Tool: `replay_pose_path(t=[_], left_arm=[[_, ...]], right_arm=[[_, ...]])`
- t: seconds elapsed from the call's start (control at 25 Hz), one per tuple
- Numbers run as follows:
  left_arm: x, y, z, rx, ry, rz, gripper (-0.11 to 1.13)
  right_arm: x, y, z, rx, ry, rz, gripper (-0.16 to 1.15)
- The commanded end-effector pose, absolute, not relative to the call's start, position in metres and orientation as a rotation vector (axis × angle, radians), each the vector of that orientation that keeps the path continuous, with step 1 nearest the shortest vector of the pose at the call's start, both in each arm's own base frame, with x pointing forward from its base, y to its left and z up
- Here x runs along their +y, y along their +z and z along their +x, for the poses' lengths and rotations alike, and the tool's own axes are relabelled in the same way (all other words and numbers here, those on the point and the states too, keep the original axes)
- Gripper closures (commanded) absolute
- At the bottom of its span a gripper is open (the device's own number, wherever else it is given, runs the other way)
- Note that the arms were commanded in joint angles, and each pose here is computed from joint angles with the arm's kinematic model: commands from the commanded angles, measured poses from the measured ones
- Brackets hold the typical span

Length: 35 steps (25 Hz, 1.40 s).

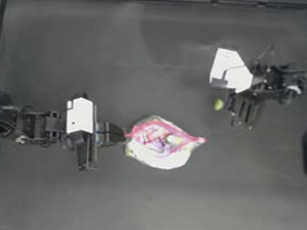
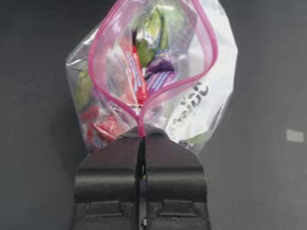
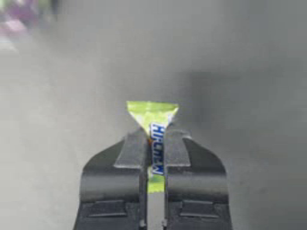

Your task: Put candy in bag

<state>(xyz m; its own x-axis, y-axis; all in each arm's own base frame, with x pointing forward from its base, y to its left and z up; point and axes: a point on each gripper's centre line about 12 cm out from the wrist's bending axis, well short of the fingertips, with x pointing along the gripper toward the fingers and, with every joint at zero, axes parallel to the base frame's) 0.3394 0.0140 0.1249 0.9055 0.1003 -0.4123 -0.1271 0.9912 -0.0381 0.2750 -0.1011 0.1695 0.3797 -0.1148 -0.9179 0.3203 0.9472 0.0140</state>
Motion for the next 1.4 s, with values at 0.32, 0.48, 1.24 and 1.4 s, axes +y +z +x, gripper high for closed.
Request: replay_pose_path(t=[0.32, 0.48, 1.24, 1.4], left_arm=[[0.013, 0.134, 0.344, 0.389, 0.114, -0.066, 0.97], [0.013, 0.134, 0.344, 0.386, 0.113, -0.063, 0.97], [0.013, 0.134, 0.344, 0.384, 0.115, -0.066, 0.97], [0.013, 0.134, 0.344, 0.384, 0.112, -0.065, 0.97]], right_arm=[[-0.067, 0.258, 0.321, 0.901, -0.165, 0.097, 0.71], [-0.051, 0.267, 0.339, 0.859, -0.116, 0.07, 0.71], [-0.018, 0.228, 0.4, 0.873, -0.021, 0.066, 0.71], [-0.015, 0.218, 0.405, 0.882, -0.015, 0.069, 0.71]])
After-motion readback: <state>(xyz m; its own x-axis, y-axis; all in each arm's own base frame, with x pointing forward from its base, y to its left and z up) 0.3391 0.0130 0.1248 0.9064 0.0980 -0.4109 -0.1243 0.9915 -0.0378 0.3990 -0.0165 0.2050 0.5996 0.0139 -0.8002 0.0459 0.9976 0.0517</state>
